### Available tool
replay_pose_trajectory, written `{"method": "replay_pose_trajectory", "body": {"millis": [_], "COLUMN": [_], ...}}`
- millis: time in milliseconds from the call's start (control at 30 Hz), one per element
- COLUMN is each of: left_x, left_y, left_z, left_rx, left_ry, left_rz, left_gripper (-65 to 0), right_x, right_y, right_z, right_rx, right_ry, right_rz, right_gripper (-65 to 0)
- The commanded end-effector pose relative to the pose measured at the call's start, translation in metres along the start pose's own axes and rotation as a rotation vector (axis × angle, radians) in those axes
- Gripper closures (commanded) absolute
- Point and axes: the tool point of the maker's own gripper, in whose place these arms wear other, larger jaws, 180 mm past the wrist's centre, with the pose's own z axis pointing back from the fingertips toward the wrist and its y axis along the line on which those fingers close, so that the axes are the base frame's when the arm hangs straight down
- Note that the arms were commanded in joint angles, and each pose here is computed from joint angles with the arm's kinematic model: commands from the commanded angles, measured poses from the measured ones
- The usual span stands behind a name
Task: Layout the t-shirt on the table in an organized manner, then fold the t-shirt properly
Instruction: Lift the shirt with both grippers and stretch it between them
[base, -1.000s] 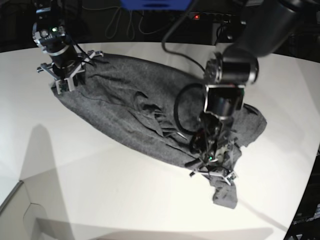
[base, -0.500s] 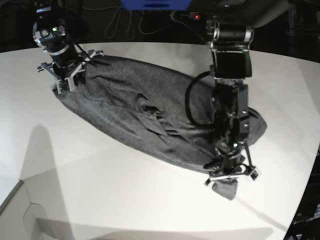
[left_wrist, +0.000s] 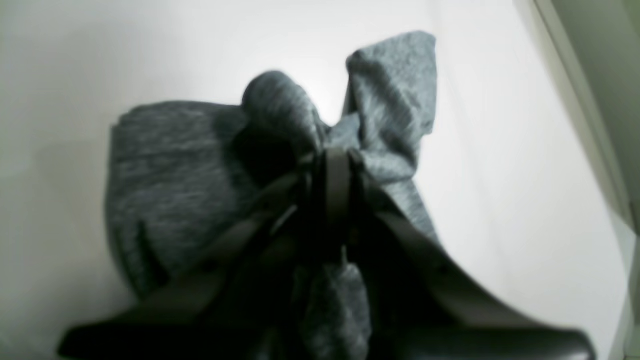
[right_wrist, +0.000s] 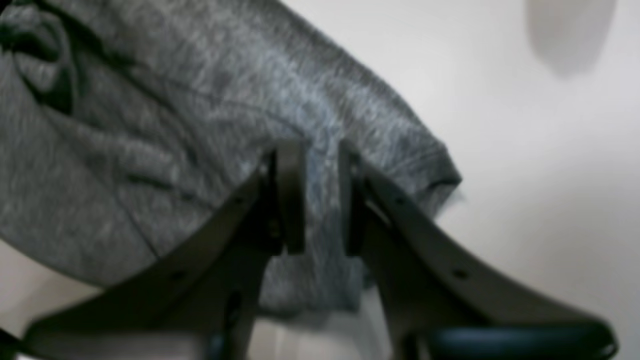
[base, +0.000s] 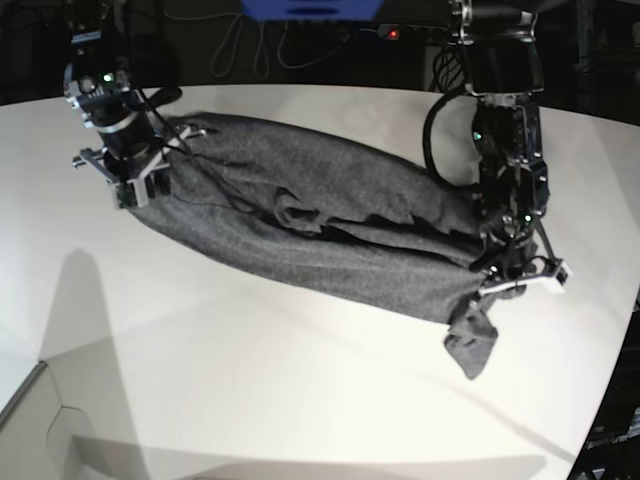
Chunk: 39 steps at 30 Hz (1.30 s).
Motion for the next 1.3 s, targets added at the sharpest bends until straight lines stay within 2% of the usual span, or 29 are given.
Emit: {"method": "replay_pose_trajectory", "body": {"millis": [0, 200, 300, 433, 533, 667, 867, 933, 967, 1000, 1100, 1133, 1267], "left_x": [0.011, 0.011, 0.008, 0.008, 0.010, 0.011, 0.017, 0.023, 0.025, 0.027, 0.038, 0.039, 0.055], "left_y": [-0.007, -0.002, 0.002, 0.001, -0.002, -0.003, -0.012, -0.022, -0.024, -0.027, -0.043, -0.052, -0.086], "left_z": [0.002, 0.007, 0.008, 0.008, 0.008, 0.007, 0.006, 0.005, 0.005, 0.004, 0.003, 0.003, 0.003], "left_rx": [-0.024, -0.023, -0.017, -0.019, -0.023, -0.025, -0.043, -0.061, -0.065, -0.071, -0.099, -0.118, -0.189], "left_ry": [-0.031, -0.035, -0.029, -0.029, -0.033, -0.035, -0.044, -0.056, -0.060, -0.065, -0.085, -0.086, -0.115], "left_rz": [0.004, -0.003, -0.006, -0.003, -0.001, -0.001, 0.003, 0.006, 0.008, 0.010, 0.016, 0.007, -0.076], "left_gripper": [-0.2, -0.2, -0.2, -0.2, -0.2, -0.2, -0.2, -0.2, -0.2, -0.2, -0.2, -0.2, -0.2], "right_x": [0.020, 0.047, 0.053, 0.051, 0.057, 0.054, 0.019, 0.010, 0.009, 0.011, 0.016, 0.021, 0.046], "right_y": [0.001, 0.031, 0.033, 0.018, 0.010, 0.005, 0.006, 0.009, 0.010, 0.009, 0.006, 0.001, -0.004], "right_z": [-0.001, -0.030, -0.058, -0.093, -0.107, -0.117, -0.121, -0.120, -0.119, -0.120, -0.119, -0.116, -0.098], "right_rx": [0.011, 0.135, 0.151, 0.135, 0.124, 0.120, 0.130, 0.134, 0.137, 0.136, 0.128, 0.119, 0.102], "right_ry": [-0.055, 0.005, 0.032, 0.094, 0.109, 0.137, 0.225, 0.232, 0.222, 0.212, 0.200, 0.184, 0.095], "right_rz": [0.019, 0.139, 0.131, 0.108, 0.099, 0.087, 0.067, 0.064, 0.062, 0.062, 0.064, 0.073, 0.120], "right_gripper": [-14.6, -34.2, -41.2, -41.4, -41.4, -41.4, -41.1, -37.5, -33.1, -27.2, -4.0, 0.0, 0.0]}}
